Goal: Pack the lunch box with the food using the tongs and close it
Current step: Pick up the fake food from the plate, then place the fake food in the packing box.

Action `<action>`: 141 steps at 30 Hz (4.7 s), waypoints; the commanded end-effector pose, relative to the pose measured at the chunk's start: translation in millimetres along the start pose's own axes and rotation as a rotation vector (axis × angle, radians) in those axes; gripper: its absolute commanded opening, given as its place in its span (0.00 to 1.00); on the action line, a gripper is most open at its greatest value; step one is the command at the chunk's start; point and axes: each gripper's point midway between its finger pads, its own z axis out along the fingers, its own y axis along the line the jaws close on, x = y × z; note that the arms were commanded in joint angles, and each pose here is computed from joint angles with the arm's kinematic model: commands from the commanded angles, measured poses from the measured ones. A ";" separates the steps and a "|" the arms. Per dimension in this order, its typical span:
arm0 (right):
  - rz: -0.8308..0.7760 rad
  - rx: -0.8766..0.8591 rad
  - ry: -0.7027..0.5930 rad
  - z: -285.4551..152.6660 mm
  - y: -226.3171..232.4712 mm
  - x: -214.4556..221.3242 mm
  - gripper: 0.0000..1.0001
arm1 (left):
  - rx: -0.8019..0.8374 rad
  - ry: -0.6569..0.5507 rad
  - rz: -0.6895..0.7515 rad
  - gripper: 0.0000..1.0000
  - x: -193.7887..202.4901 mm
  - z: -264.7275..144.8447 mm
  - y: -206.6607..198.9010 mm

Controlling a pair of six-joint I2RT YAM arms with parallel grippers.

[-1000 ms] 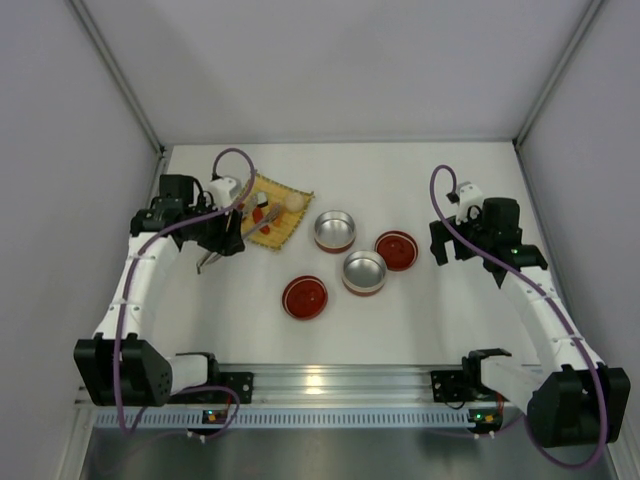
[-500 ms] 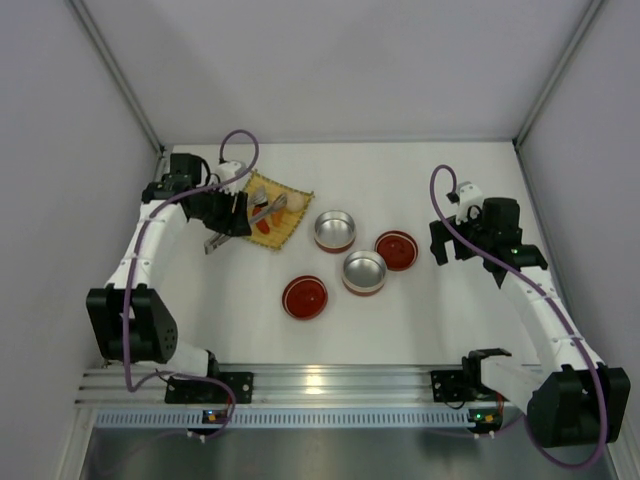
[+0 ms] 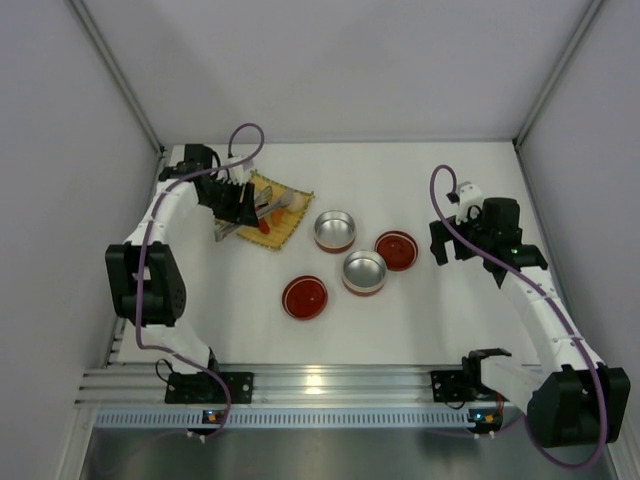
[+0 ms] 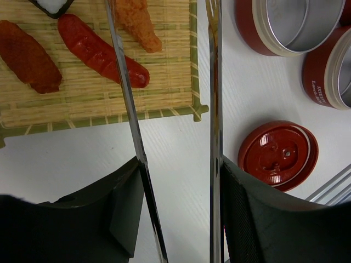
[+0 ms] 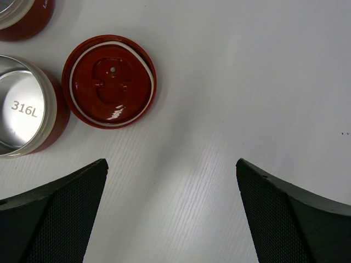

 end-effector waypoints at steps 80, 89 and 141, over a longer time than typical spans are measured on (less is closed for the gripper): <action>-0.004 -0.034 -0.009 -0.7 5.9 -3.9 0.99 | 0.043 0.134 0.366 0.11 9.6 -28.2 -120.7; -0.005 -0.037 0.003 -0.1 6.2 -0.8 0.99 | 0.030 0.181 0.355 0.11 4.7 4.5 -121.6; -0.001 -0.057 0.024 5.0 7.9 1.3 0.99 | 0.048 0.107 0.312 0.54 -36.4 -13.7 -124.8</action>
